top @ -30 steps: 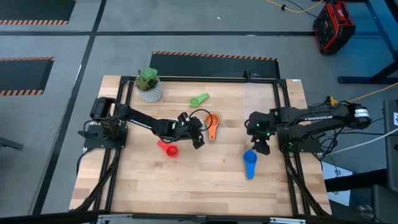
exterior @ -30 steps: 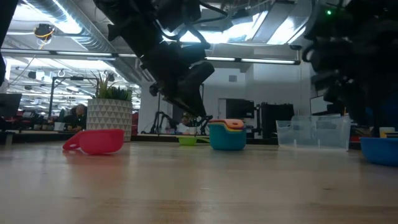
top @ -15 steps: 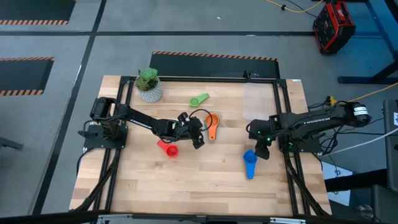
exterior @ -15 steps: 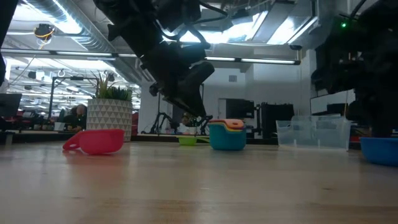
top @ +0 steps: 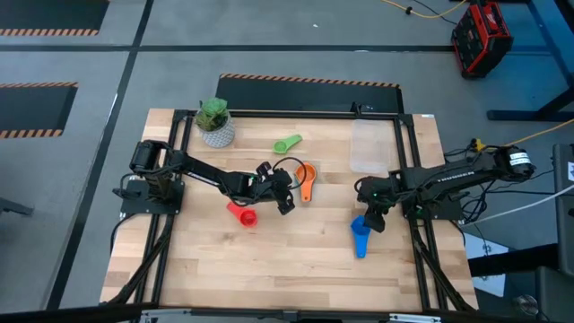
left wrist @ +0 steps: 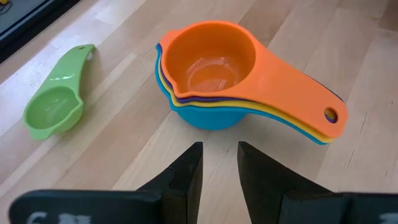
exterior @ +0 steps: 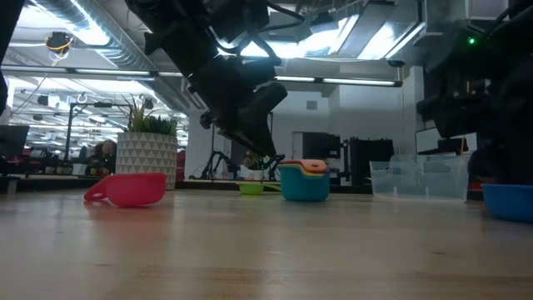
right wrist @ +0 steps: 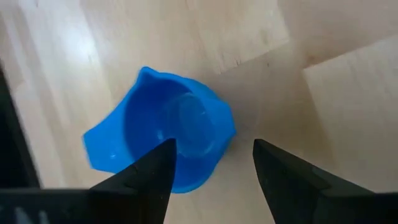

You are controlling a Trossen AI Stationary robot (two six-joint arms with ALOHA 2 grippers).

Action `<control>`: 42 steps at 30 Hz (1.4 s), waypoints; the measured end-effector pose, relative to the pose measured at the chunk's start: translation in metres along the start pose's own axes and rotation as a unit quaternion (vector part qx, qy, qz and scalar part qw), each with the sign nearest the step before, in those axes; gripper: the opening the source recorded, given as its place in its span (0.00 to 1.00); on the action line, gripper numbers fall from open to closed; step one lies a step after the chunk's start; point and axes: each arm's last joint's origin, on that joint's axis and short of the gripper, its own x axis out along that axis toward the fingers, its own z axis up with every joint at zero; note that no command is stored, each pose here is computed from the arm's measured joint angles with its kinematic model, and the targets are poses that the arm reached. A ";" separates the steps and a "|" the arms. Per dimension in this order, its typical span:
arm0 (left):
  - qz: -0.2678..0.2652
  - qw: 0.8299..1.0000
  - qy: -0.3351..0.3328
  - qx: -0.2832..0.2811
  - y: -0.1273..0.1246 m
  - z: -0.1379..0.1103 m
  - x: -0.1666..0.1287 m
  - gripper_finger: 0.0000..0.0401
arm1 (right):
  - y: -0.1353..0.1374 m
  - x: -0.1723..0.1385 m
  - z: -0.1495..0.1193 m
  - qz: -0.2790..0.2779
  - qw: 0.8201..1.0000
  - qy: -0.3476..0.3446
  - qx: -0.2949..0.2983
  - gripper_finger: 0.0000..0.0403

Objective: Nest measuring cups in basket

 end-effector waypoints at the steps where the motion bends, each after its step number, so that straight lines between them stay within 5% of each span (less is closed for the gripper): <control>1: 0.000 1.000 0.000 0.000 0.000 0.000 0.000 0.23 | -0.001 0.000 0.000 -0.008 1.000 -0.003 0.000 0.54; 8: 0.000 1.000 0.000 -0.001 0.000 0.000 0.000 0.23 | -0.006 0.004 -0.004 -0.023 1.000 -0.005 0.006 0.49; 22: 0.000 1.000 0.000 -0.001 0.000 0.000 0.000 0.23 | -0.007 0.006 -0.004 -0.019 1.000 -0.013 0.013 0.22; 42: 0.000 1.000 0.000 -0.001 0.000 0.000 0.000 0.23 | -0.007 0.006 -0.003 -0.027 0.999 -0.021 0.014 0.05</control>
